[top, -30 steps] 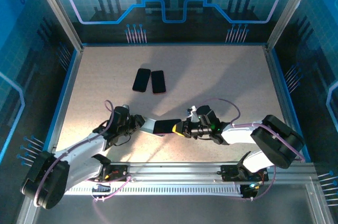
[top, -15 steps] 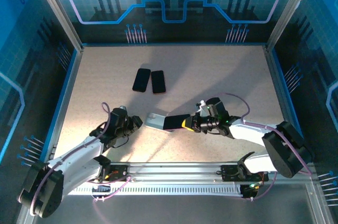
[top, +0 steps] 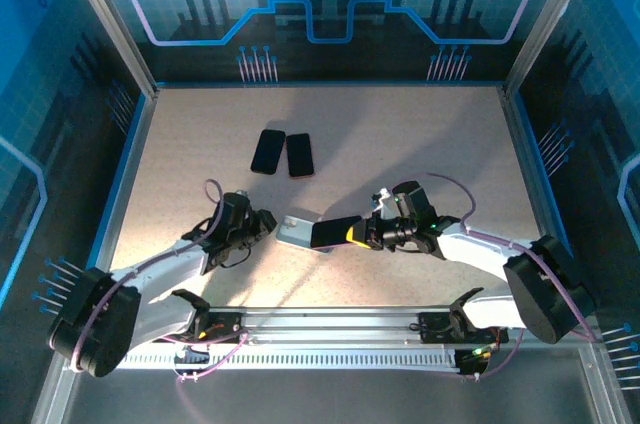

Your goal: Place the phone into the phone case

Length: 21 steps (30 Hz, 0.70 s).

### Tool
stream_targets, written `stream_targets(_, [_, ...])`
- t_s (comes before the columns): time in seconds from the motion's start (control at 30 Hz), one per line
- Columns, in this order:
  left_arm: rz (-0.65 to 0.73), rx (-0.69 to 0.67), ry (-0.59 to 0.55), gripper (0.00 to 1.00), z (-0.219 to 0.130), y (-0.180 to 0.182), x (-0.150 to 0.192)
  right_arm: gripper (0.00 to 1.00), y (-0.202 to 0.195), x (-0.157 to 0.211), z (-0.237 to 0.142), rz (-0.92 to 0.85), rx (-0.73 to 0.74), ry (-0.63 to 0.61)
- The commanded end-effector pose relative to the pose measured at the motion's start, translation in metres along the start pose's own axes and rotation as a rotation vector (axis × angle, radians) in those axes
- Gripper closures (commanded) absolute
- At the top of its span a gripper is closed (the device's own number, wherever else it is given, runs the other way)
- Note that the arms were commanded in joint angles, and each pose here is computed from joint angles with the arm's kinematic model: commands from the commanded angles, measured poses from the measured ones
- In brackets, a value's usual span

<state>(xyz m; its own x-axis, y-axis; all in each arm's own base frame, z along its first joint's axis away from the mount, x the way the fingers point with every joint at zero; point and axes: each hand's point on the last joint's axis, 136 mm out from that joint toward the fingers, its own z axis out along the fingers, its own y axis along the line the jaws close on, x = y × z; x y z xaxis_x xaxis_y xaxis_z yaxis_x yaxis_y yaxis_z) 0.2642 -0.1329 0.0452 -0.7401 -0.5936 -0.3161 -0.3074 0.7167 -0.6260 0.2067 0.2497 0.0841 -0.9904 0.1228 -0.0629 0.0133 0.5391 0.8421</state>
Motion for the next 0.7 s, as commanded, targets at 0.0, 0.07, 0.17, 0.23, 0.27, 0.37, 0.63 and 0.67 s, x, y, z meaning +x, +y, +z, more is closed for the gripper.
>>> stream_targets(0.0, [0.029,0.038,-0.018,0.66,0.004,-0.016,-0.009,1.00,0.029,-0.008,-0.009,-0.042,-0.080,-0.017])
stream_targets(0.07, [0.028,0.038,-0.011,0.67,0.008,-0.016,-0.009,1.00,0.032,-0.010,-0.009,-0.041,-0.087,-0.024])
stream_targets(0.17, [0.024,0.037,-0.003,0.67,0.013,-0.016,-0.007,1.00,0.034,-0.011,-0.007,-0.031,-0.099,-0.032])
stream_targets(0.23, [0.026,0.038,0.001,0.67,0.016,-0.016,-0.005,1.00,0.034,-0.012,-0.003,-0.023,-0.108,-0.035])
stream_targets(0.27, [0.026,0.039,0.001,0.67,0.017,-0.016,-0.005,1.00,0.033,-0.012,-0.001,-0.018,-0.110,-0.037])
stream_targets(0.37, [0.026,0.035,0.008,0.67,0.021,-0.016,-0.004,1.00,0.034,-0.015,0.005,-0.013,-0.130,-0.048])
stream_targets(0.63, [0.035,0.037,0.016,0.67,0.028,-0.021,0.000,1.00,0.033,-0.014,0.023,0.006,-0.142,-0.037])
stream_targets(0.67, [0.036,0.037,0.016,0.67,0.028,-0.021,0.001,1.00,0.032,-0.013,0.025,0.006,-0.141,-0.033])
